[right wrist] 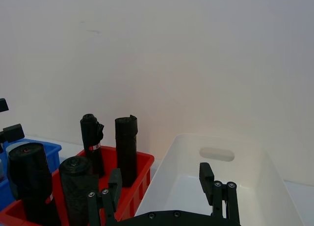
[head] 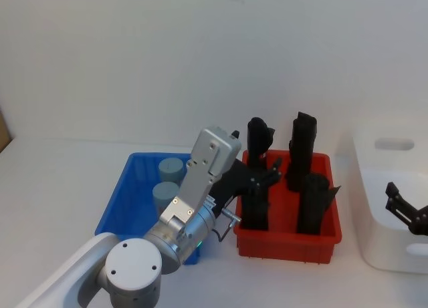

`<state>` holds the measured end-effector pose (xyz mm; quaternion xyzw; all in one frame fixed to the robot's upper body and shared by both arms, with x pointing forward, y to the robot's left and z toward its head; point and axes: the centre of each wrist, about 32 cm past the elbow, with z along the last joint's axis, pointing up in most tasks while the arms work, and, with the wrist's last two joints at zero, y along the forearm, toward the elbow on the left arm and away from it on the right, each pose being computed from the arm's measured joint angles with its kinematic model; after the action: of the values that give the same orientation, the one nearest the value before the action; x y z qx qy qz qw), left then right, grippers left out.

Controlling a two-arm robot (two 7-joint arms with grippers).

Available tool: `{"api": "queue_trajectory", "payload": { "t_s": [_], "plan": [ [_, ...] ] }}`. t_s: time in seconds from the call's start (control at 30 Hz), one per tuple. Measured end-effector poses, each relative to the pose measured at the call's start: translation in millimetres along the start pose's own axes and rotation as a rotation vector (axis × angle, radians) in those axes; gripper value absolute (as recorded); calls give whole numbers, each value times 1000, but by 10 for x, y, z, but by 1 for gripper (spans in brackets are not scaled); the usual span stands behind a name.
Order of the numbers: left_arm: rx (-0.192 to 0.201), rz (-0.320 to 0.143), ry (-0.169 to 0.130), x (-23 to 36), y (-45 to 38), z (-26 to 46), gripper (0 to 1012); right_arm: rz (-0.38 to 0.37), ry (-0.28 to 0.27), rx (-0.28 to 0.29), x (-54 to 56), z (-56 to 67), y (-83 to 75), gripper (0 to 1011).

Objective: Pick the cotton swabs from the blue box and place them into the white box.

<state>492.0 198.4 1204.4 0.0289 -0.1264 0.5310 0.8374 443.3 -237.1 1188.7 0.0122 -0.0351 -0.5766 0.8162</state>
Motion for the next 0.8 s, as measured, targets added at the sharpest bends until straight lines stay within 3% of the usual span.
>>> {"api": "queue_trajectory", "payload": {
  "t_s": [0.8],
  "plan": [
    [0,0,0,0,0,0,1004,0,0,0,0,0,0,1001]
  ]
}}
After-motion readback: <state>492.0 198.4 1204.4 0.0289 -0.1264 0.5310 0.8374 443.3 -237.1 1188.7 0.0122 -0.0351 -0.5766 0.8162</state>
